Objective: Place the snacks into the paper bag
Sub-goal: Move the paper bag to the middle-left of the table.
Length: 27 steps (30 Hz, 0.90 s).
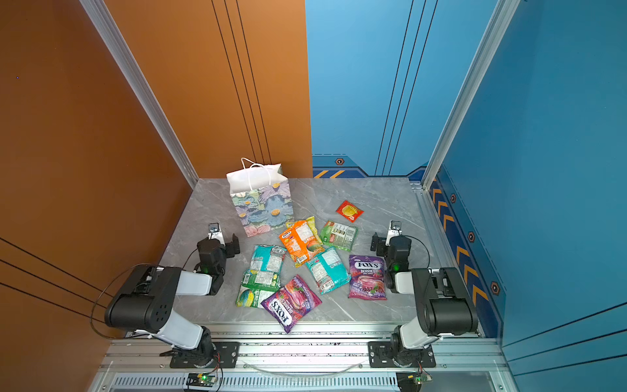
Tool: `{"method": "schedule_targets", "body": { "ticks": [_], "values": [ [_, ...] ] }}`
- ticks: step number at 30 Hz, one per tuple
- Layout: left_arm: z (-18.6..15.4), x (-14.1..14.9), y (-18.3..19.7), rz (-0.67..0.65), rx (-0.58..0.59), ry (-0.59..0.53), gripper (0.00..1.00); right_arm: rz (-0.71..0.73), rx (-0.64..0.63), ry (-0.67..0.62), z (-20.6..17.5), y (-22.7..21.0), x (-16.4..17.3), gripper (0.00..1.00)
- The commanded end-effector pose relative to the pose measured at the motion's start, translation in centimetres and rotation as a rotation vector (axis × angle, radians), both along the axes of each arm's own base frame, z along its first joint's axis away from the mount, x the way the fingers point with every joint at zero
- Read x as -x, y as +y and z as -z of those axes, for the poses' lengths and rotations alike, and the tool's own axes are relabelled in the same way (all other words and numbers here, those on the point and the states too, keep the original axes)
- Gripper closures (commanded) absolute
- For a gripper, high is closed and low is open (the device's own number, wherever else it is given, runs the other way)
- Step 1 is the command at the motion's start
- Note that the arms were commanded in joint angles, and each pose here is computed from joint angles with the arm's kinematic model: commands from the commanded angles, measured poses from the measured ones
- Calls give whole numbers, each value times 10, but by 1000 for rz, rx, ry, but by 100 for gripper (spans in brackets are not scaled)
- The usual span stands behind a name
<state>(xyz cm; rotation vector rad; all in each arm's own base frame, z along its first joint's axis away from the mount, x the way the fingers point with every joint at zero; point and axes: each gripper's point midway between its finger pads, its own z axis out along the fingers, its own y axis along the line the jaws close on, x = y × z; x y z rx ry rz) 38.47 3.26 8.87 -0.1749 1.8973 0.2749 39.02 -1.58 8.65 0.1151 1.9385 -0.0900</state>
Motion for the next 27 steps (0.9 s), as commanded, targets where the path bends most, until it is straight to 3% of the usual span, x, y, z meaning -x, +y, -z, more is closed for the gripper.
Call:
{"method": "schedule_targets", "body": {
  "ticks": [1,27],
  "values": [
    [-5,-5,-5,20,4,-10,2,-4,-17,-6,-4,1,-4,0],
    [-3,-6,-2,23,27,-7,2,-5,-20,-4,-4,0,-4,0]
  ]
}}
